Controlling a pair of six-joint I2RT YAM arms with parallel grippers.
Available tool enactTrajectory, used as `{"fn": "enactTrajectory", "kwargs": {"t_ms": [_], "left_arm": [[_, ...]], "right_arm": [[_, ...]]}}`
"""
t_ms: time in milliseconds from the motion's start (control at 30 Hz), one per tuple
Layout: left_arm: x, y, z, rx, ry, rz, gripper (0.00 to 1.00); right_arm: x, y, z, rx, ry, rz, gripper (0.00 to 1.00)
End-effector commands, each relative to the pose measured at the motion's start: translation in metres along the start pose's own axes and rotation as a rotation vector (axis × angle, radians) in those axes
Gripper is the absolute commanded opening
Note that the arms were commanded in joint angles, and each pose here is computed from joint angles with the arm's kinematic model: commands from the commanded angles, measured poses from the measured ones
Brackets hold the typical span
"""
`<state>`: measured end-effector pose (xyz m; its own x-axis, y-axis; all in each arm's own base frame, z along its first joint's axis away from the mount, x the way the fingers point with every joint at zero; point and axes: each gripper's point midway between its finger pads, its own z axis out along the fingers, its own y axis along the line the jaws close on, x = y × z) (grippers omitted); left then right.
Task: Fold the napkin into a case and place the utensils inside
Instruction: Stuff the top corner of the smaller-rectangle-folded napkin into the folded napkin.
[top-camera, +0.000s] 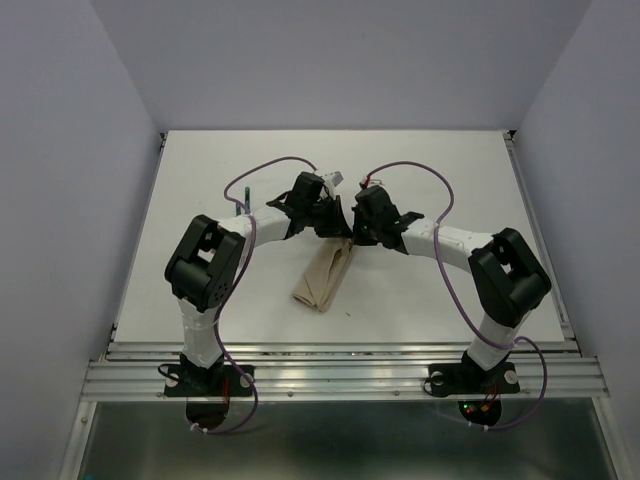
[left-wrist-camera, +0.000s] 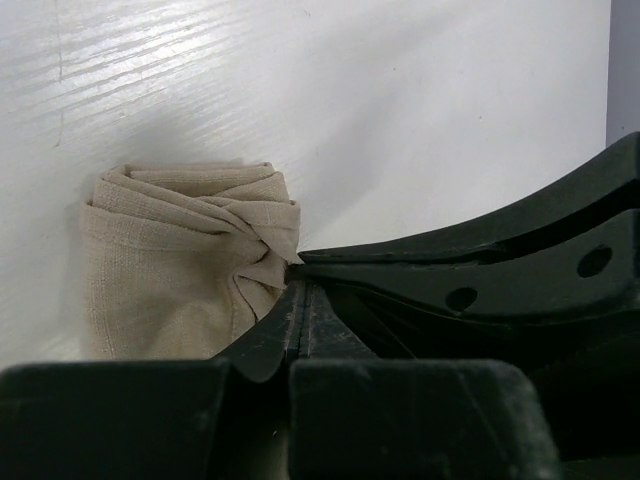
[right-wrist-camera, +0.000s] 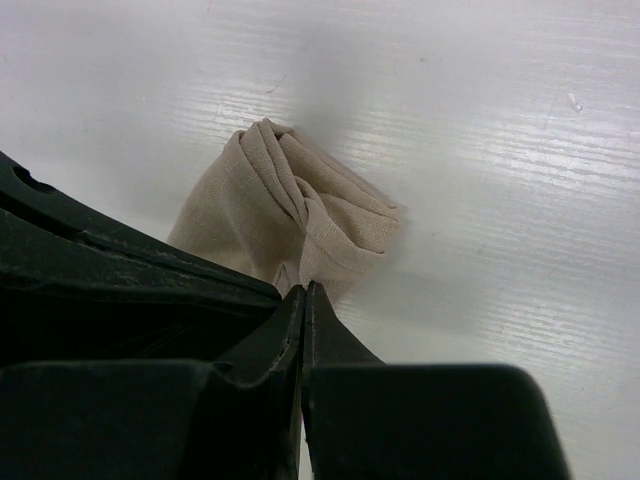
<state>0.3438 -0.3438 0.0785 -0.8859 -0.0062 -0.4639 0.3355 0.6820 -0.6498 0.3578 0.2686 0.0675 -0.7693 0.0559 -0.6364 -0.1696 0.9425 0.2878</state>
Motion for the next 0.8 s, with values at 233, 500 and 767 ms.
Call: {"fn": "enactTrajectory", "kwargs": {"t_ms": [233,500,767], "left_arm": [[-0.002,-0.011,0.004,0.044,-0.014,0.024,0.00],[0.000,0.002,0.013,0.001,-0.011,0.013,0.00],[-0.001,0.005,0.019,0.001,-0.007,0.005,0.00]], "right_arm": [[-0.023,0.021,-0.013,-0.067,-0.067,-0.012,0.01],[-0.024,0.022,-0.015,-0.071,-0.068,-0.015,0.01],[-0.026,0.025,-0.014,-0.082,-0.066,-0.016,0.01]]}}
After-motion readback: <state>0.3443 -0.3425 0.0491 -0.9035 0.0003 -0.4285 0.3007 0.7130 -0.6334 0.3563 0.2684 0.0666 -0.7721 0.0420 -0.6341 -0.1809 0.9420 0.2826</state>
